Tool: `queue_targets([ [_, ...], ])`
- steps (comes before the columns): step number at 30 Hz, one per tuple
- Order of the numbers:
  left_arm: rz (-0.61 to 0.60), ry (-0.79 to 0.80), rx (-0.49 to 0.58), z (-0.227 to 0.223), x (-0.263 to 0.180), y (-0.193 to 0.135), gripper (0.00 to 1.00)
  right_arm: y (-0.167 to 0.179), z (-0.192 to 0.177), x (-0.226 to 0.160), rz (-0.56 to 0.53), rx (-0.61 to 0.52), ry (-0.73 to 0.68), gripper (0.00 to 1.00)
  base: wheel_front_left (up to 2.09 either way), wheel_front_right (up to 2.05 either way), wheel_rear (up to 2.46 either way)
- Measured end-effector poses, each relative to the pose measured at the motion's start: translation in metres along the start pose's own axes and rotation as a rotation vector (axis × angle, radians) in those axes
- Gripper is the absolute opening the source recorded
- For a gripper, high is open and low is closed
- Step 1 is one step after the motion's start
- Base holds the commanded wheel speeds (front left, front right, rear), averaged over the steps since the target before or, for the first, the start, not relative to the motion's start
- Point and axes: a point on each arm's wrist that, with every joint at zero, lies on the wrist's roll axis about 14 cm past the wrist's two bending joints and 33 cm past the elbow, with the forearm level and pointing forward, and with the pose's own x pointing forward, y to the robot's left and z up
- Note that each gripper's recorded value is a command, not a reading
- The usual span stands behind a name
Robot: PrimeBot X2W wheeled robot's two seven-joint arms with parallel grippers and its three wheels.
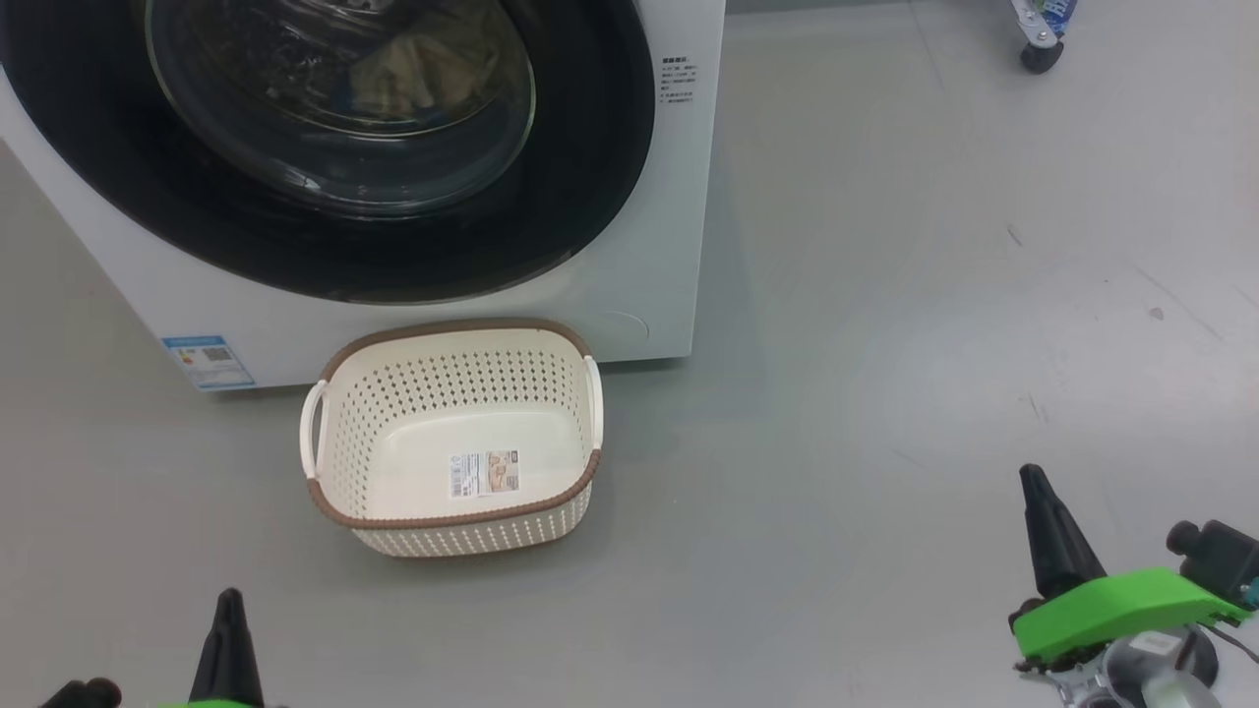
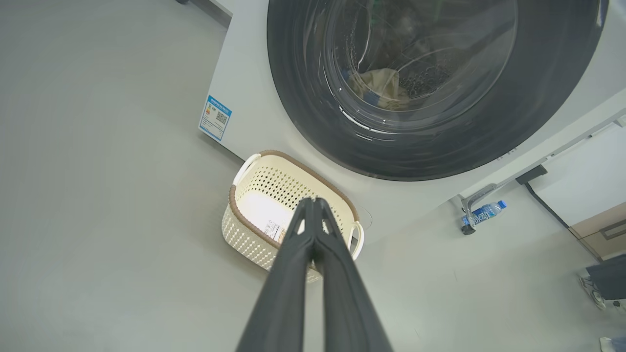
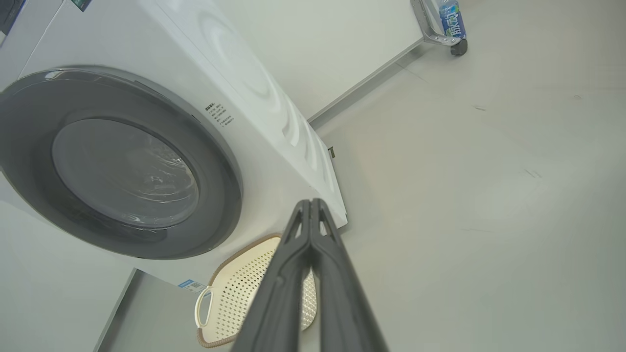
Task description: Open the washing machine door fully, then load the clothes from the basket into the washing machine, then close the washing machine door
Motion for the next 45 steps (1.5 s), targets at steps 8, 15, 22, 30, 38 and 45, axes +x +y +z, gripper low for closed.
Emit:
queue_targets([
  [8,0.005,0.007,-0.089,0.001,0.003,0.0,0.0,-0.003,0.001,0.0,-0.017,0.089,0.002,0.0,0.0,0.0,0.0],
  [15,0.01,0.01,-0.169,0.002,0.005,0.0,0.0,-0.006,0.003,0.0,-0.031,0.166,0.0,0.0,0.0,0.0,0.0],
  [22,0.008,0.02,-0.247,0.001,0.006,-0.001,0.0,-0.008,0.005,0.001,-0.042,0.242,-0.004,0.0,0.0,0.0,0.0],
  [30,-0.005,0.02,-0.34,0.004,0.009,-0.005,0.0,-0.008,0.009,0.005,-0.043,0.332,-0.008,0.0,0.0,0.0,0.0],
  [38,-0.004,0.03,-0.43,0.003,0.011,-0.006,0.0,-0.01,0.01,0.004,-0.052,0.422,-0.013,0.0,0.0,0.0,0.0],
  [45,-0.008,0.037,-0.51,0.003,0.012,-0.008,0.0,-0.011,0.011,0.005,-0.055,0.501,-0.011,0.0,0.0,0.0,0.0],
])
